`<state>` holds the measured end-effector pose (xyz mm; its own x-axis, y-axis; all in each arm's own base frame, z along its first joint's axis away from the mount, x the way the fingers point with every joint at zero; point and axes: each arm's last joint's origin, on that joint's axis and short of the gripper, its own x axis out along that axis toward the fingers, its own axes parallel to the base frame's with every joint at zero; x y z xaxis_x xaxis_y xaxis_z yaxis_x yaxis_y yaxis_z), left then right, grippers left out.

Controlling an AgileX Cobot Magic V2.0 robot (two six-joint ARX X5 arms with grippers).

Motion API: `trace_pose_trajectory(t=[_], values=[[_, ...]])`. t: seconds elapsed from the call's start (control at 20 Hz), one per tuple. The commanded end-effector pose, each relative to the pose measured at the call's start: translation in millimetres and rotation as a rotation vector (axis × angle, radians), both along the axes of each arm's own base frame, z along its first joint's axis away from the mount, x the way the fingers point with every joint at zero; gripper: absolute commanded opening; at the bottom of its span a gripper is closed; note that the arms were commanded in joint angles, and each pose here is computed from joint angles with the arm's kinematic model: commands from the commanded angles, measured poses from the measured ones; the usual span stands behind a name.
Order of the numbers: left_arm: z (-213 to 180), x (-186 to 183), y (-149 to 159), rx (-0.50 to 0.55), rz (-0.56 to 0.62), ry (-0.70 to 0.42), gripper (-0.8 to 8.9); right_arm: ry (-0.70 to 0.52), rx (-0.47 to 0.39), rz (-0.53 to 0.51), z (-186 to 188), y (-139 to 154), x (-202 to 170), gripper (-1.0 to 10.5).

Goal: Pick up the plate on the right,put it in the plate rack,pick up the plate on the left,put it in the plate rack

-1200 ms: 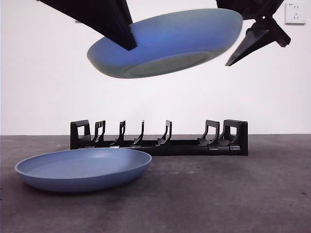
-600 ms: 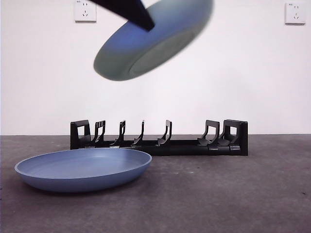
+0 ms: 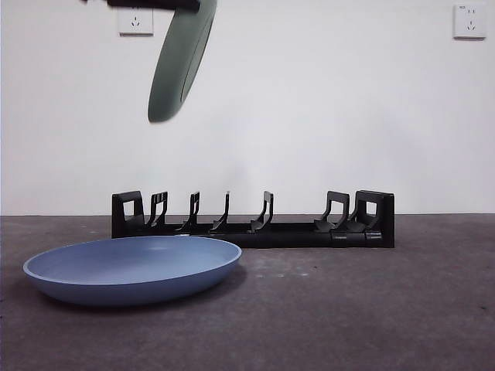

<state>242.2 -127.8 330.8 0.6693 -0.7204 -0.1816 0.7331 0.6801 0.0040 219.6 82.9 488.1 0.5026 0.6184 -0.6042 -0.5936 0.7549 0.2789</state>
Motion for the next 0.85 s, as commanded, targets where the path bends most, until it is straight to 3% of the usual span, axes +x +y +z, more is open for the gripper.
trace_pose_trajectory(t=[0.05,0.35,0.85], values=[[-7.6,17.8,5.6,-0.085,0.015,0.064,-0.08,0.004,-0.011,0.016,-2.7,0.6,0.1,5.0],[-47.6,63.9,6.7,-0.163,-0.005,0.158,-0.08,0.034,-0.026,0.022,-5.0,0.1,-2.1,5.0],[-92.0,90.6,7.7,-0.119,0.065,0.248,-0.08,0.035,-0.035,0.062,-5.9,8.2,-5.4,5.0]])
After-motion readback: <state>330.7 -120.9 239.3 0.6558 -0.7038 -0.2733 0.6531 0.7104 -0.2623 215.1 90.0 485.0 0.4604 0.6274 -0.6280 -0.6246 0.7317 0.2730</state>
